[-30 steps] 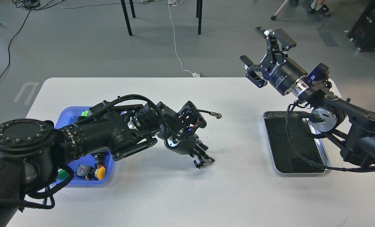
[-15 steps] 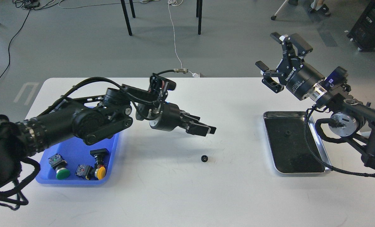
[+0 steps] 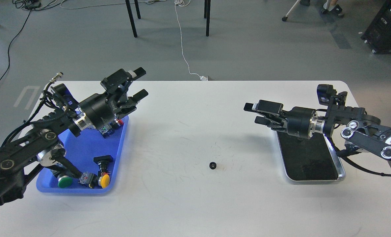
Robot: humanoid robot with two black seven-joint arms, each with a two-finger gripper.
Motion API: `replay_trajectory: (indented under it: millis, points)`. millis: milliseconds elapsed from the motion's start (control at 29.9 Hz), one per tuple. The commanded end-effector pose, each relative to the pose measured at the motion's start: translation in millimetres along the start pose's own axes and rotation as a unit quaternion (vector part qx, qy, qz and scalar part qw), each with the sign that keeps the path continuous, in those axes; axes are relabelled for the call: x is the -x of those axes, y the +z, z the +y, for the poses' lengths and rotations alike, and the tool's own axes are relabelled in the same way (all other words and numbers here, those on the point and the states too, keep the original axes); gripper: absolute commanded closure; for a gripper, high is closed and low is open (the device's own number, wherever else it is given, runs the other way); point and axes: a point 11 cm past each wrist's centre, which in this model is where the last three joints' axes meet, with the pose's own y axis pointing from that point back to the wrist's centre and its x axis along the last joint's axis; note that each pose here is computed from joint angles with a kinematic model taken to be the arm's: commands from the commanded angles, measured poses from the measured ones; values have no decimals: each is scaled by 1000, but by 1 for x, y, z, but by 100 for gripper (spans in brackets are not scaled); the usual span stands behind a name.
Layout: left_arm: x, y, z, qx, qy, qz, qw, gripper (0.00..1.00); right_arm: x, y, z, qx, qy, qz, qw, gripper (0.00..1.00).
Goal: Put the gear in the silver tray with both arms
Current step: 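Withdraw the left gripper and reach the right gripper toward the gear, then lower the right gripper onto the second gear and close on it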
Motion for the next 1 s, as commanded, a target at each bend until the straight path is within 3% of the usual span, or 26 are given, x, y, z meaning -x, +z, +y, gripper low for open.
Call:
replay_trajectory:
  millis: [0,100,334,635,969]
  points:
    - [-16,2,20,25,74,10,997,2,1,-19,-20,32,-76,108,991,2]
    - [-22,-9,32,1,100,34,994,2,4,-39,-41,51,-140,190,970,2]
    - [-33,-2,35,13,127,56,990,2,28,-70,-90,70,-240,331,910,2]
    - [-31,-4,34,12,129,57,990,2,57,-62,-116,65,-275,444,850,2]
    - [-31,-4,34,12,129,57,990,2,72,-52,-119,52,-284,487,824,8]
